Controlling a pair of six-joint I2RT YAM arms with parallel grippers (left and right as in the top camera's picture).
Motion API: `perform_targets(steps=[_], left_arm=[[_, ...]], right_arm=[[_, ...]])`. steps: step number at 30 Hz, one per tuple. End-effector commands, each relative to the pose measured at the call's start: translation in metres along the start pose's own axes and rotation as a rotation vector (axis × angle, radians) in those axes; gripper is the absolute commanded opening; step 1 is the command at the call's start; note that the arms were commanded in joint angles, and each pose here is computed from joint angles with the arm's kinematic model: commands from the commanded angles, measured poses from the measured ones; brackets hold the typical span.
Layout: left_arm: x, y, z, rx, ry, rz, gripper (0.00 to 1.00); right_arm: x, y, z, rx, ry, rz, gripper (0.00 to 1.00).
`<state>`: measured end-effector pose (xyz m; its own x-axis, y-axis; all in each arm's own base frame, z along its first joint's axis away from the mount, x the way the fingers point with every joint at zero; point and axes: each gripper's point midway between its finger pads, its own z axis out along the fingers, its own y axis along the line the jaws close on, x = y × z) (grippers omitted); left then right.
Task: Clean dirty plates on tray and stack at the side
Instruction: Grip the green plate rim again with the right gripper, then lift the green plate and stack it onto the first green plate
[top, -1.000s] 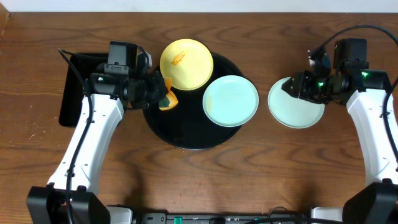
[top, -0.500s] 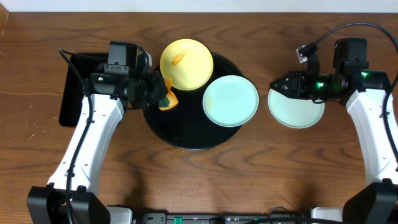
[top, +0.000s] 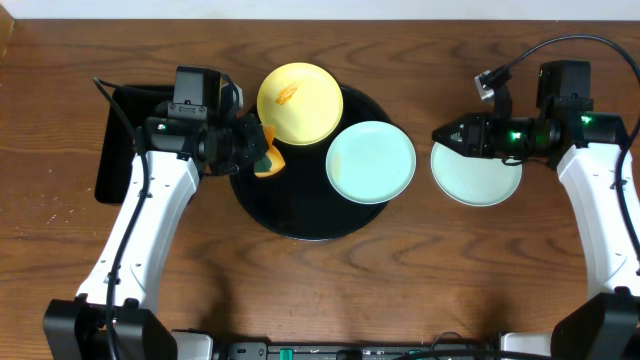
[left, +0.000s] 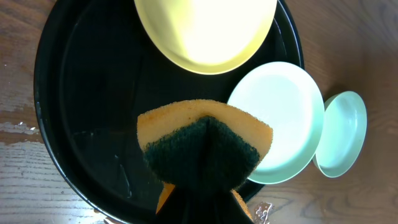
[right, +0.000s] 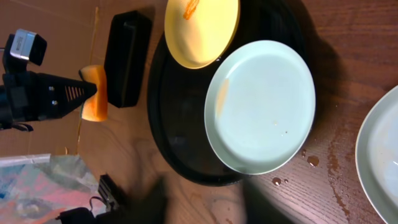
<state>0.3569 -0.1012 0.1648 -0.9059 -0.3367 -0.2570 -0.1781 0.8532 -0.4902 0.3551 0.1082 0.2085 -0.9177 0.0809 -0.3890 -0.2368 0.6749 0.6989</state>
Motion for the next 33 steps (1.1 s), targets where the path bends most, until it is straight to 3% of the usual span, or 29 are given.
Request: perform_targets(steps=[1, 11, 18, 27, 33], left_arm=[[0.0, 0.002, -0.001, -0.008, -0.005, 0.016, 0.07], [0.0, 0.002, -0.001, -0.008, -0.006, 0.016, 0.07], [-0.001, 0.002, -0.001, -0.007, -0.008, 0.017, 0.07], [-0.001, 0.002, -0.001, -0.006, -0.009, 0.017, 0.07], [-0.001, 0.002, -0.001, -0.006, -0.009, 0.017, 0.07]], right_arm=[[0.003, 0.005, 0.002, -0.019, 0.007, -0.019, 0.88], [0.002, 0.003, 0.003, -0.004, 0.004, -0.024, 0.85], [0.002, -0.049, 0.009, 0.34, -0.018, 0.057, 0.81], [0.015, -0.068, 0.061, 0.455, -0.055, 0.04, 0.8], [0.033, -0.091, 0.099, 0.491, 0.018, 0.068, 0.78]])
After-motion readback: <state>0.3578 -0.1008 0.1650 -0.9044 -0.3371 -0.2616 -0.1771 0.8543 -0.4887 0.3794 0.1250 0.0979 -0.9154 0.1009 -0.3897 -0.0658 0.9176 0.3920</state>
